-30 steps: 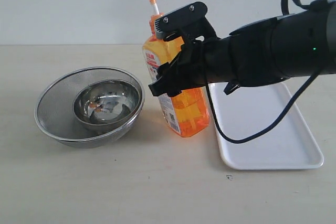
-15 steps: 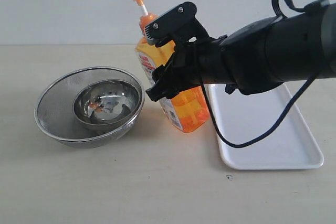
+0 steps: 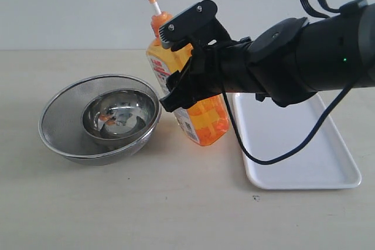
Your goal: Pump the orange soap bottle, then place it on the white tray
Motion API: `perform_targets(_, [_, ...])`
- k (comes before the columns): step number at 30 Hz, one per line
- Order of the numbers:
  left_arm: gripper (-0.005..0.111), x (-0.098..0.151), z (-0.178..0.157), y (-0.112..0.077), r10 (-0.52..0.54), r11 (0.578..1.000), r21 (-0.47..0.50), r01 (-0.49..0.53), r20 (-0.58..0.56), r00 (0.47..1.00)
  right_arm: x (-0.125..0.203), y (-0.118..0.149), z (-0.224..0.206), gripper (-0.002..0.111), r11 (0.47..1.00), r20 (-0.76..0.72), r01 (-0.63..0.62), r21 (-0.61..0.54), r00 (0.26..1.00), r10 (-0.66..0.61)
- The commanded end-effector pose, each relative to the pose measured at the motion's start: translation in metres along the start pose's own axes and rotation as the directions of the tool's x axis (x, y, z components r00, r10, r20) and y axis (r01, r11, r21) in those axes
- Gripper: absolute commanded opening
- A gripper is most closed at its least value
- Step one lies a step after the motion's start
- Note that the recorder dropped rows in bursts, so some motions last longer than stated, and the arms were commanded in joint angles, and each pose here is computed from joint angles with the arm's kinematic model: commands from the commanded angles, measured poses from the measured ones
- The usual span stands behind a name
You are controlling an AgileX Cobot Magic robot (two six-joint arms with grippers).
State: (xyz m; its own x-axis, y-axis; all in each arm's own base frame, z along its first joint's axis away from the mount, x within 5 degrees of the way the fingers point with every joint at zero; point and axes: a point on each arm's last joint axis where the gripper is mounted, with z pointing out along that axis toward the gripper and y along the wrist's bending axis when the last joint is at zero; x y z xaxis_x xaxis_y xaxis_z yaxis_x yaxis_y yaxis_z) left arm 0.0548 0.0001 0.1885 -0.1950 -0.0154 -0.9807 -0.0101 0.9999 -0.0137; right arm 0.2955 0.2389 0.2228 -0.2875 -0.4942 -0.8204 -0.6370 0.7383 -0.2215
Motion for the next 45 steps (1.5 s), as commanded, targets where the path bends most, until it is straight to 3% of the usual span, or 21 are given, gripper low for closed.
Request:
perform_targets(1, [0.005,0.000,0.000,0.000,-0.008,1.000,0.000,0.008,0.010,1.000,-0.010,-0.005,-0.005,0.000,0.999,0.041,0.023,0.046,0.999,-0.025])
perform_targets(7, [0.005,-0.009,0.000,0.000,-0.025,1.000,0.001,0.025,0.114,0.993,-0.011,-0.006,-0.005,0.000,0.998,0.044,0.032,0.049,0.998,-0.035])
perform_targets(9, [0.005,-0.018,-0.002,0.000,-0.129,0.992,0.025,0.126,0.206,0.970,-0.011,-0.006,-0.005,0.000,0.998,0.044,0.034,0.048,0.998,-0.036])
perform_targets(10, [0.005,-0.027,-0.004,0.001,-0.230,0.973,0.060,0.222,0.298,0.927,-0.011,-0.006,-0.005,0.000,0.998,0.044,0.034,0.048,0.998,-0.036])
perform_targets(14, [0.005,-0.037,-0.008,0.002,-0.247,0.969,0.083,0.234,0.409,0.878,-0.011,-0.006,-0.005,0.000,0.998,0.045,0.023,0.056,0.999,-0.025])
perform_targets(21, [0.005,-0.040,-0.010,0.002,-0.243,0.970,0.087,0.228,0.442,0.864,-0.010,-0.003,-0.005,0.000,1.000,0.039,0.015,0.022,0.999,-0.015])
perform_targets(28, [0.005,-0.049,-0.015,0.003,-0.239,0.970,0.102,0.219,0.541,0.806,-0.010,-0.003,-0.005,0.000,1.000,0.039,0.015,0.022,0.999,-0.015])
perform_targets(45, [0.005,-0.049,-0.015,0.003,-0.239,0.970,0.102,0.220,0.538,0.808,-0.010,-0.003,-0.005,0.000,1.000,0.039,0.015,0.022,0.999,-0.015])
